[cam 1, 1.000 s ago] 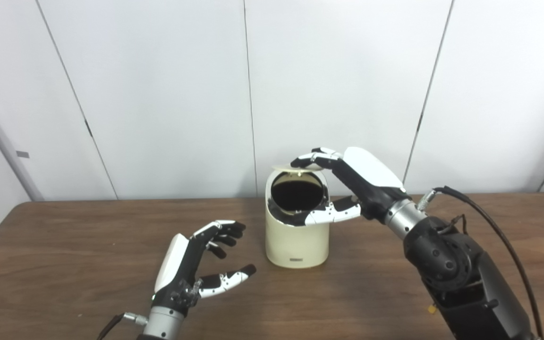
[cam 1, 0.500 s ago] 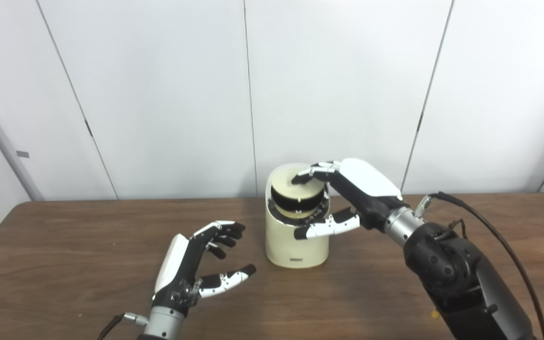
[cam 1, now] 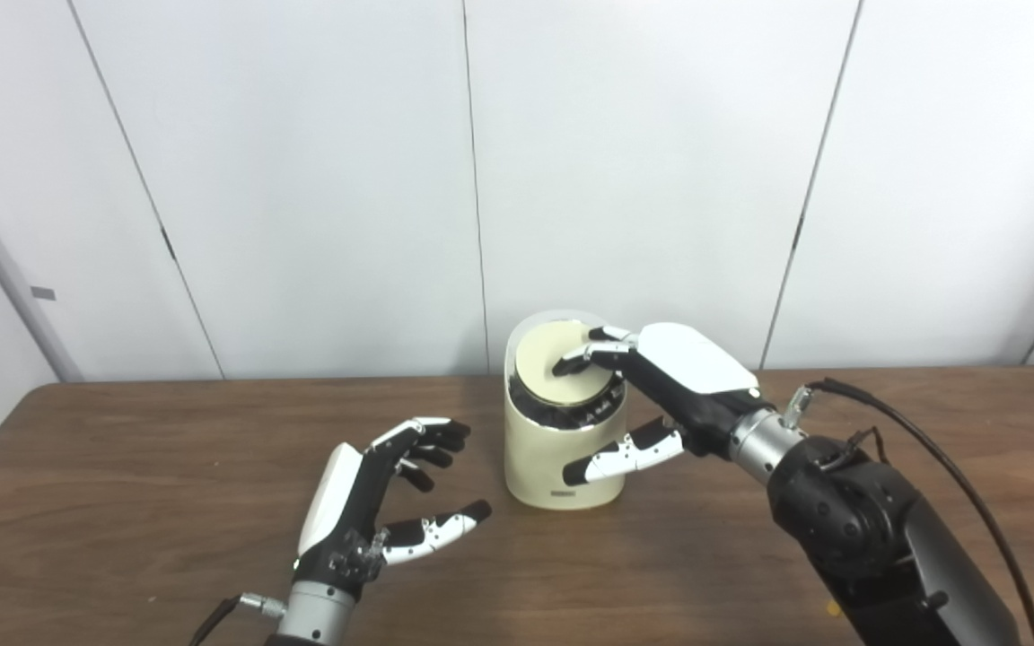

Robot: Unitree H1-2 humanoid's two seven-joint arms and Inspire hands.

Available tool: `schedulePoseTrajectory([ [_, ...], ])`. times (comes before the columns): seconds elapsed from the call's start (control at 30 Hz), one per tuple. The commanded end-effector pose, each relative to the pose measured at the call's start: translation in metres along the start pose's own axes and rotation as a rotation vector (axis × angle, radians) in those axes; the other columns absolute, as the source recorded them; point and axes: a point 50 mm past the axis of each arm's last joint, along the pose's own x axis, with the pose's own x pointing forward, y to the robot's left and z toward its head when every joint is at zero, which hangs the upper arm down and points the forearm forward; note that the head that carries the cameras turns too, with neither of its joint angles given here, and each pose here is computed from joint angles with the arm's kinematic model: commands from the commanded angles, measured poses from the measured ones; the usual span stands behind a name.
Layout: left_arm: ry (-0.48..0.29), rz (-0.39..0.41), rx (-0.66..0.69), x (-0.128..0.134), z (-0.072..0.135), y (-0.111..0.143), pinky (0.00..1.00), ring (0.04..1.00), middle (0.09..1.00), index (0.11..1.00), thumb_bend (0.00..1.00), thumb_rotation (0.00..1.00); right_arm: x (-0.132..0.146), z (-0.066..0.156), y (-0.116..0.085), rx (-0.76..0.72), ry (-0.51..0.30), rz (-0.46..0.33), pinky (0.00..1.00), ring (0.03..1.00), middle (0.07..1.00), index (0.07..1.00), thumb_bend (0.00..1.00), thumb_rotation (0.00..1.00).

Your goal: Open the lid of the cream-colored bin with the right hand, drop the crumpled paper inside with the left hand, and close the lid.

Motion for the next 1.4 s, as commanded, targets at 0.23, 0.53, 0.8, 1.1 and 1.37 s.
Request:
schedulePoseTrajectory([
  [0.23, -0.069, 0.038, -0.007, 0.009, 0.018, 0.007, 0.52, 0.647, 0.685, 0.7, 0.69, 0.1, -0.003, 0.006, -0.008, -0.062, -0.047, -0.019, 0.9, 0.924, 0.761, 0.756, 0.71, 0.55],
  [0.53, -0.069, 0.038, -0.002, 0.008, 0.02, 0.008, 0.52, 0.65, 0.685, 0.7, 0.69, 0.11, -0.007, 0.005, 0.003, -0.101, -0.052, -0.001, 0.96, 0.929, 0.746, 0.737, 0.71, 0.54],
  [0.8, -0.062, 0.038, -0.007, 0.007, 0.019, 0.008, 0.51, 0.645, 0.682, 0.697, 0.7, 0.12, -0.007, 0.002, 0.011, -0.145, -0.036, 0.052, 0.99, 0.918, 0.74, 0.728, 0.72, 0.55],
  [1.1, -0.06, 0.036, -0.008, 0.005, 0.02, 0.009, 0.51, 0.642, 0.679, 0.699, 0.69, 0.13, -0.008, 0.003, 0.013, -0.159, -0.03, 0.102, 0.98, 0.923, 0.738, 0.727, 0.73, 0.56],
  [1.37, -0.057, 0.038, -0.009, 0.005, 0.02, 0.009, 0.51, 0.645, 0.681, 0.698, 0.7, 0.13, -0.009, 0.001, 0.018, -0.234, -0.047, 0.112, 0.92, 0.902, 0.723, 0.721, 0.75, 0.59],
])
